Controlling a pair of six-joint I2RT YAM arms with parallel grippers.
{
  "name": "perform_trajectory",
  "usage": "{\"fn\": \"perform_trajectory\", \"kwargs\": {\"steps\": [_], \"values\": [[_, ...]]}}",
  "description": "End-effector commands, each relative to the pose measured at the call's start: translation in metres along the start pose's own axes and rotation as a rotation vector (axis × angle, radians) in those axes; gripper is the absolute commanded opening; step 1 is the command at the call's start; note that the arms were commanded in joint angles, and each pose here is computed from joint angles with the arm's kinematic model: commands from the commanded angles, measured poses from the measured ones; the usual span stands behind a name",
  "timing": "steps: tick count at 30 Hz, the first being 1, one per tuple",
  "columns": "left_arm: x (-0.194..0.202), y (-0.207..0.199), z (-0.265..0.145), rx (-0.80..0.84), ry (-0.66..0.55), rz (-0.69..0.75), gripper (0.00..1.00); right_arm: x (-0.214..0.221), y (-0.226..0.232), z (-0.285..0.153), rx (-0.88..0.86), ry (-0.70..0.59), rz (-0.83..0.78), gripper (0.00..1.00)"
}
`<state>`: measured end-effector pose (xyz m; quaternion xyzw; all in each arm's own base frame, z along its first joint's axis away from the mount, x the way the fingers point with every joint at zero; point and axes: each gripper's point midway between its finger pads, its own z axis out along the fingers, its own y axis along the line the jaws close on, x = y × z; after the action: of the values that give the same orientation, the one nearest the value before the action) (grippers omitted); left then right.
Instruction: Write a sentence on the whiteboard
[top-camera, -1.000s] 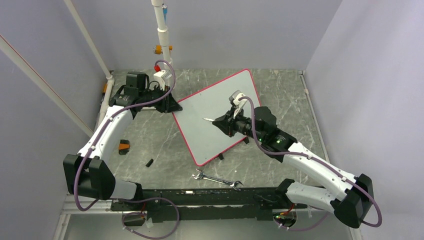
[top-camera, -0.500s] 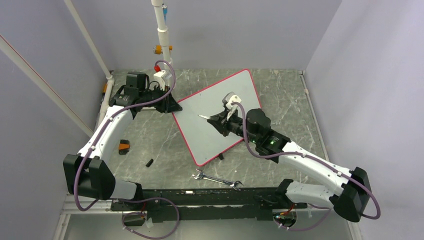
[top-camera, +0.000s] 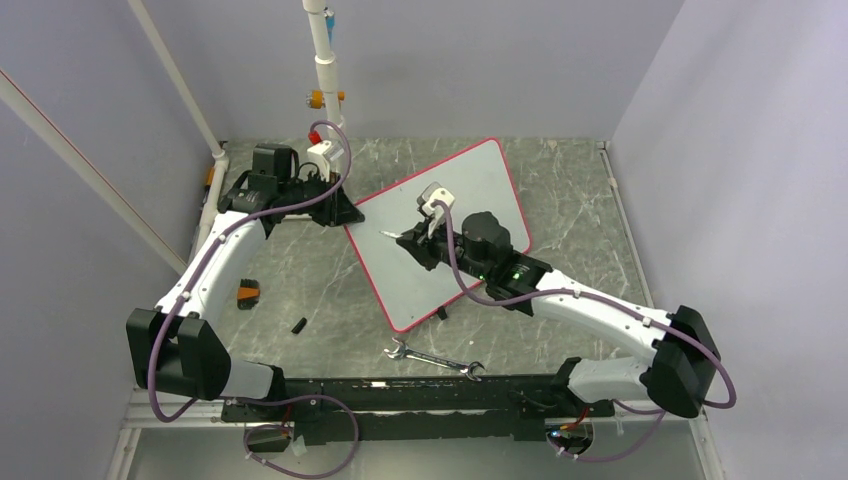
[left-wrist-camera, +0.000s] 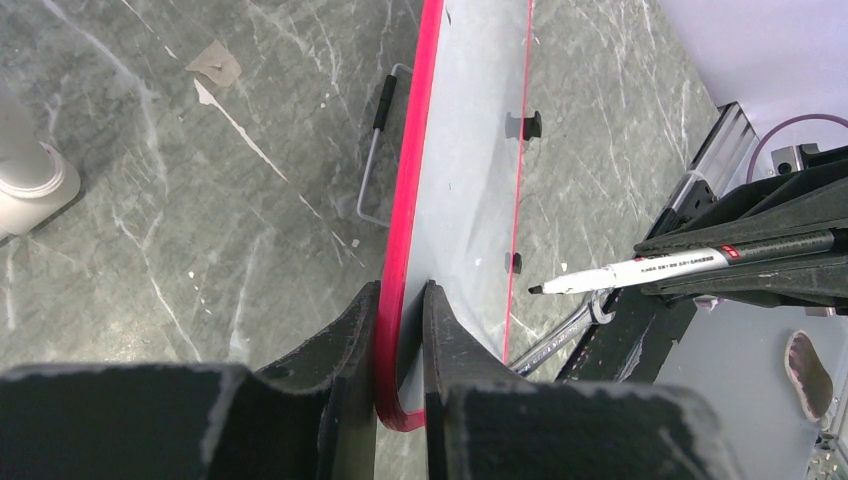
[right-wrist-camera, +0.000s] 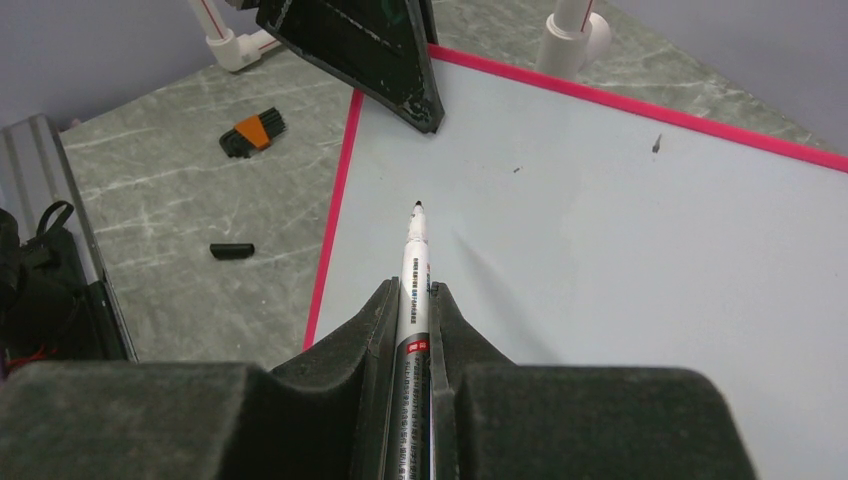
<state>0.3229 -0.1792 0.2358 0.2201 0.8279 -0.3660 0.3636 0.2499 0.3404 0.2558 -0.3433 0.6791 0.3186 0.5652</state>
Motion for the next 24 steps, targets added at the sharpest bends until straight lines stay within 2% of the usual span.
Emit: {"fn": "perform_trajectory", "kwargs": {"steps": [1, 24], "values": [[-0.004, 0.027, -0.004, -0.139, -0.019, 0.125, 0.0, -0.042, 0.002, 0.009, 0.008, -0.11, -0.019, 0.0], [0.002, 0.024, -0.012, -0.171, -0.029, 0.167, 0.0, -0.034, 0.003, 0.033, 0.021, -0.068, -0.007, 0.0]]}}
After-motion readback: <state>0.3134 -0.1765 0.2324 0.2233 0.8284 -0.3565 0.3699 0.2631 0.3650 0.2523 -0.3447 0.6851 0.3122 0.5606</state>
